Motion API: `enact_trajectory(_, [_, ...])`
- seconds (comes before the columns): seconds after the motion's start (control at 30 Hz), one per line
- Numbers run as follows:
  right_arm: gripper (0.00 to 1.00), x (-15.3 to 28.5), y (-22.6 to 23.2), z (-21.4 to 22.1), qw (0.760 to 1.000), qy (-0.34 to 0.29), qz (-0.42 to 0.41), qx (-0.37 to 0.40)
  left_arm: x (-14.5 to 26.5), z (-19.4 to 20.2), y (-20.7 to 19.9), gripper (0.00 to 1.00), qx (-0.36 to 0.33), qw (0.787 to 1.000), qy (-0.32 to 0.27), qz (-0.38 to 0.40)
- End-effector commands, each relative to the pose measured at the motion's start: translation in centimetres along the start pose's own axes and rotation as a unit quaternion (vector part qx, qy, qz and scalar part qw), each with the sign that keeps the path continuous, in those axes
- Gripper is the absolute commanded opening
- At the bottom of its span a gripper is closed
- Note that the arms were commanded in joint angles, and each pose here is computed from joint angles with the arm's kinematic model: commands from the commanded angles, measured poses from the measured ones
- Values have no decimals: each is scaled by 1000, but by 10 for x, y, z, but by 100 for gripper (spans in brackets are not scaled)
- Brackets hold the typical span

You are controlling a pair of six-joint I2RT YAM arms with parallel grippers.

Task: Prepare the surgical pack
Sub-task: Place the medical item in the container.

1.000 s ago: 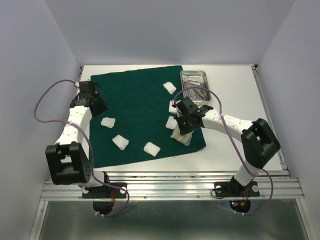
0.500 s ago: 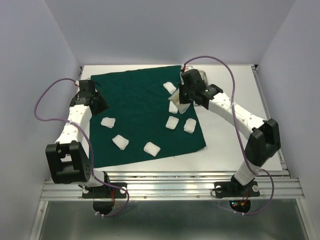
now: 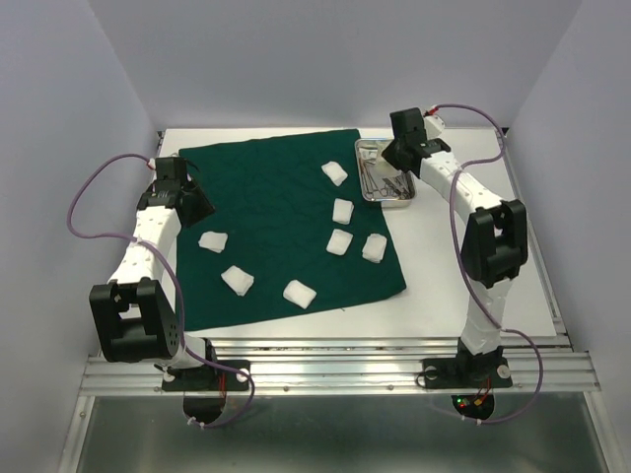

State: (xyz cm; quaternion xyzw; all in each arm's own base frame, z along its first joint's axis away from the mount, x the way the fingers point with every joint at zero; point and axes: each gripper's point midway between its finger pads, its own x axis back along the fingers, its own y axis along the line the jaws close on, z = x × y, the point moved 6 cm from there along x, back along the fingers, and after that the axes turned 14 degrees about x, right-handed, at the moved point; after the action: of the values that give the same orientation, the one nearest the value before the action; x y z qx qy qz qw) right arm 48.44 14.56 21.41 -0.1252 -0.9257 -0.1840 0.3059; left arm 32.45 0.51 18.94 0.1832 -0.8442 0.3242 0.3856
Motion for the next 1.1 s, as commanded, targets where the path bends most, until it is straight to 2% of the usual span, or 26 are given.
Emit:
enact_trajectory(0.0, [6,-19,11,-34,987,-78,12,-137,11,-14,-14,42,-9,1000,-18,22])
enact_trajectory(0.2, [6,-54,20,-36,974,-91,20,-208,16,-14,-14,42,-8,999,-21,24])
enact_trajectory(0.47, [7,-91,27,-24,960,-88,29,-266,16,-12,-10,42,-8,1000,-20,11])
enact_trajectory(0.5, [10,-94,27,-23,958,-87,30,-270,16,-12,-9,42,-8,1000,-19,9])
enact_trajectory(0.53, [25,-100,27,-19,958,-84,32,-272,16,-12,-9,42,-8,1000,-19,8])
enact_trajectory(0.57, [35,-104,30,-17,958,-80,24,-274,16,-13,-9,42,-8,1000,-19,7])
enact_trajectory(0.6, [53,-106,29,-20,957,-80,19,-277,16,-13,-9,42,-9,1000,-19,7])
enact_trajectory(0.7, [64,-101,38,-24,965,-75,-17,-252,16,-12,-8,42,-10,1000,-17,6])
enact_trajectory(0.9, [62,-81,35,-26,981,-82,-52,-169,15,-12,-9,42,-8,1000,-19,8])
enact_trajectory(1.07, [42,-64,17,-17,992,-81,-35,-94,16,-12,-9,42,-5,1000,-19,12])
